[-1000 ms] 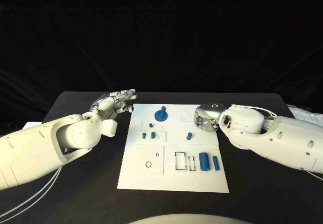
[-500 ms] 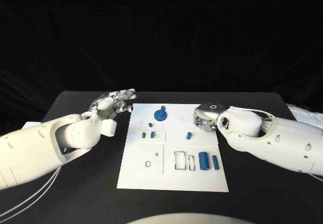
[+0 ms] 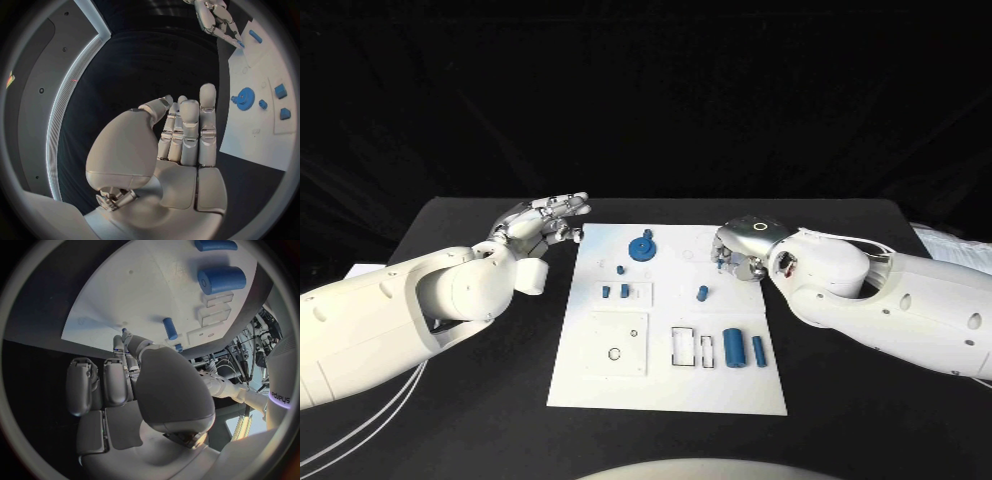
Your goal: Assemble the parts on the task board
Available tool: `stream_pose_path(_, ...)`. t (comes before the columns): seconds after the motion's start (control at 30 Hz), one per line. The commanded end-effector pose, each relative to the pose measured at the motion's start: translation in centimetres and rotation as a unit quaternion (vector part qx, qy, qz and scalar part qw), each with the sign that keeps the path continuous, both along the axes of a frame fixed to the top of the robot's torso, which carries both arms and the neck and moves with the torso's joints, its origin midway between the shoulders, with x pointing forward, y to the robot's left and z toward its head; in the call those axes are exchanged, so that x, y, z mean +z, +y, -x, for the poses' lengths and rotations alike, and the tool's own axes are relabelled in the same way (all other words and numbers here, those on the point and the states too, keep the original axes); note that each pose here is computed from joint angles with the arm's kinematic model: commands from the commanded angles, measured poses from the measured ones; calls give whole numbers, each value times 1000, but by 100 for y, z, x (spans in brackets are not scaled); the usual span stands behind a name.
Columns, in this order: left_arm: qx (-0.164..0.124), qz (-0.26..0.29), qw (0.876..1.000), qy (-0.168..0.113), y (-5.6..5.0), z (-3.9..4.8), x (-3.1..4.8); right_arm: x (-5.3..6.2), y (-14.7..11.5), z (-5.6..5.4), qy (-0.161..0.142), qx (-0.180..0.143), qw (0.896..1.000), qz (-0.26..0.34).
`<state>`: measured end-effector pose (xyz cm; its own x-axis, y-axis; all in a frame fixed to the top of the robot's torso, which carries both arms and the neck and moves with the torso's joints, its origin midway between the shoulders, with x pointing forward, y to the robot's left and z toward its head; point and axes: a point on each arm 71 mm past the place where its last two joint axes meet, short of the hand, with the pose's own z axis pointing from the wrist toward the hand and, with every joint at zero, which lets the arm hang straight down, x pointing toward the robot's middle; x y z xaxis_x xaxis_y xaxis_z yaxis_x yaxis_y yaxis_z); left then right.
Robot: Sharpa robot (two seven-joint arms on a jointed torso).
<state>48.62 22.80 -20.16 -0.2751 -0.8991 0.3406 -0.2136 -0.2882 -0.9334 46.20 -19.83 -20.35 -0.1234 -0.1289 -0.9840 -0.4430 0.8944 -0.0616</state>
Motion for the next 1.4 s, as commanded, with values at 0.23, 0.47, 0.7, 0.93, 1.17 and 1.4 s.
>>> stream_pose_path(0.23, -10, -3, 1000, -3, -9, 2, 2, 76, -35, 25, -3, -8, 1000, -16)
stream_pose_path(0.47, -9, -4, 1000, -3, 0, 2, 1, 190, 85, 136, -4, 11, 999, -41)
stream_pose_path(0.7, -13, -3, 1000, -4, -19, 5, 2, 263, 468, 288, -6, 64, 996, -64)
stream_pose_path(0.93, -18, -2, 1000, -4, -50, 14, 5, 221, 854, 422, 5, 115, 990, -81)
stream_pose_path(1.17, -23, 0, 1000, -5, -84, 24, 9, 18, 1116, 573, 34, 152, 983, -98)
stream_pose_path(1.4, -26, 0, 1000, -6, -99, 32, 10, -178, 1246, 687, 61, 168, 978, -111)
